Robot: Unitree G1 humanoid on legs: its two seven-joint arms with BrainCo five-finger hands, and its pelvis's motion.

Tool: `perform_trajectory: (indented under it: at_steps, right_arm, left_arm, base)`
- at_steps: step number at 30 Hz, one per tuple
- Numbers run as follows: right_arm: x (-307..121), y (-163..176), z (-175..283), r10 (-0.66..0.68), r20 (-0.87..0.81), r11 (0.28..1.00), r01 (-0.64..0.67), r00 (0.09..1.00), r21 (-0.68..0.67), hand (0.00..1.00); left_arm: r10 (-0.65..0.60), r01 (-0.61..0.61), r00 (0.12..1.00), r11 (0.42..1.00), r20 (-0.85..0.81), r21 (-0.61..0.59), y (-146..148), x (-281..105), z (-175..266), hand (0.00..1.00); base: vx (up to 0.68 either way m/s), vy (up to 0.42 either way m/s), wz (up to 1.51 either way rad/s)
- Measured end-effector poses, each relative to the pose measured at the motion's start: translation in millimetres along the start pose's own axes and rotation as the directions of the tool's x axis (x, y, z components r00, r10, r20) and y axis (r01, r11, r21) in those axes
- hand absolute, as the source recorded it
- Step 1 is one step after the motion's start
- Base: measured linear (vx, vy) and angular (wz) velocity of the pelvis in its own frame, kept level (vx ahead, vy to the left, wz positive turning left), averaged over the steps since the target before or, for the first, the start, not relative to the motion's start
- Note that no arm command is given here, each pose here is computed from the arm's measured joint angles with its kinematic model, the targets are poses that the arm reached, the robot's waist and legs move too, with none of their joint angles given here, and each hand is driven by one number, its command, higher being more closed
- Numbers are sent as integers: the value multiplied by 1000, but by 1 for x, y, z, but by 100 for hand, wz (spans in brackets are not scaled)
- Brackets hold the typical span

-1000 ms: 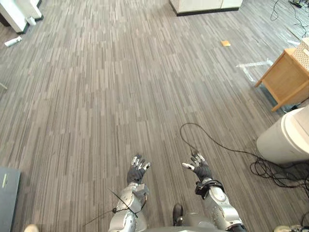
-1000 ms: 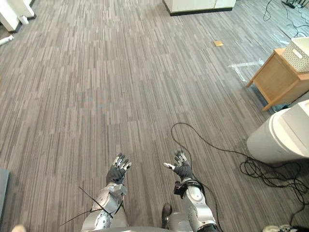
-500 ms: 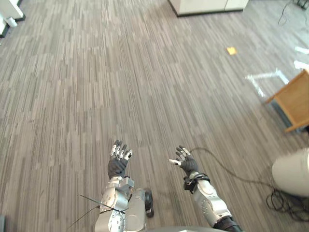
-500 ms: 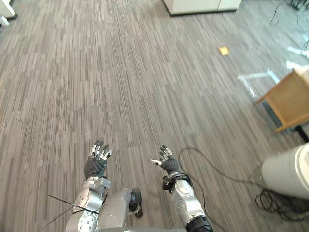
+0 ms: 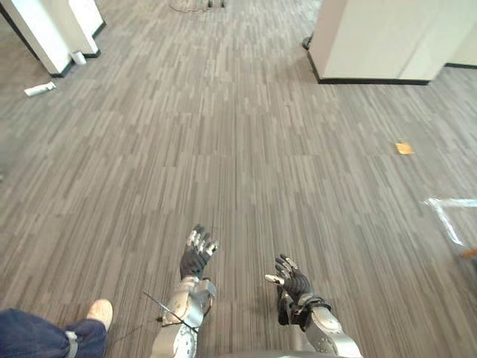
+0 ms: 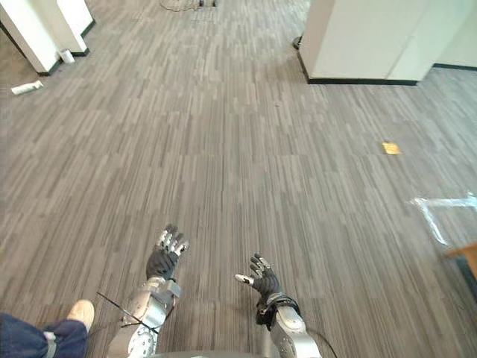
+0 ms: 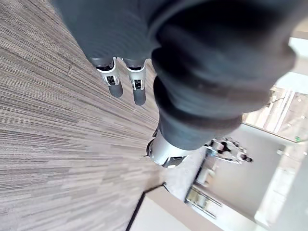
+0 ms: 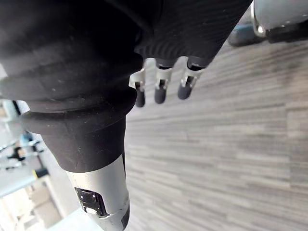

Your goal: Organize washtable

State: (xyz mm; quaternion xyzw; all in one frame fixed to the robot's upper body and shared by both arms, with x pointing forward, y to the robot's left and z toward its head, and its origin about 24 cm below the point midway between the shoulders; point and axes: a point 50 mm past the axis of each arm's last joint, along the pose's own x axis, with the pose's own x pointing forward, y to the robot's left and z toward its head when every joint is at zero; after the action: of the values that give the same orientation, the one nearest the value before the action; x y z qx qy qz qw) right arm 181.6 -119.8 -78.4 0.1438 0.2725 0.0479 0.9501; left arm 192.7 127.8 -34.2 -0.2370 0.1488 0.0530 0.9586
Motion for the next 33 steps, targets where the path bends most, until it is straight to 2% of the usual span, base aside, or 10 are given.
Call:
perform_trajectory:
  at_steps: [4, 8, 12, 16, 18, 20, 22, 27, 33]
  right_arm:
    - [0, -12, 5, -42, 10, 999, 42, 999, 24, 0]
    - [2, -7, 26, -50, 108, 997, 44, 993, 59, 0]
    - [3, -9, 30, -50, 124, 997, 42, 991, 69, 0]
    - [4, -4, 26, -33, 99, 999, 29, 995, 45, 0]
    - [8, 3, 19, -20, 61, 994, 13, 998, 111, 0]
    - [9, 11, 17, -9, 52, 977, -2, 999, 214, 0]
    - [9, 15, 15, -1, 45, 966, -10, 999, 259, 0]
    - [9, 30, 4, 49, 11, 963, -50, 999, 263, 0]
    - [-1, 11, -8, -16, -21, 963, 21, 1000, 270, 0]
  left_arm:
    - [-4, 1, 999, 998, -52, -57, -9, 4, -12, 0]
    - [25, -31, 998, 994, -52, -107, -3, 4, -9, 0]
    - [69, -76, 996, 990, -58, -118, 7, -1, -11, 0]
    - [147, -146, 989, 969, -14, -198, 22, -7, -1, 0]
    - [189, -187, 982, 963, -4, -193, 32, -11, 2, 0]
    - [189, -187, 982, 970, -1, -158, 37, -13, 5, 0]
    - [179, -176, 984, 976, 7, -127, 40, -12, 9, 0]
    - [162, -160, 986, 986, 40, -47, 43, -9, 19, 0]
    - [22, -19, 998, 999, 59, -35, 10, 5, 24, 0]
  base:
    - [764, -279, -4]
    - [621, -174, -20]
    - [595, 86, 0]
    - [606, 233, -8]
    - [758, 282, 7]
    - [722, 291, -5]
    - [486, 194, 18]
    - [567, 108, 13]
    - [617, -128, 58]
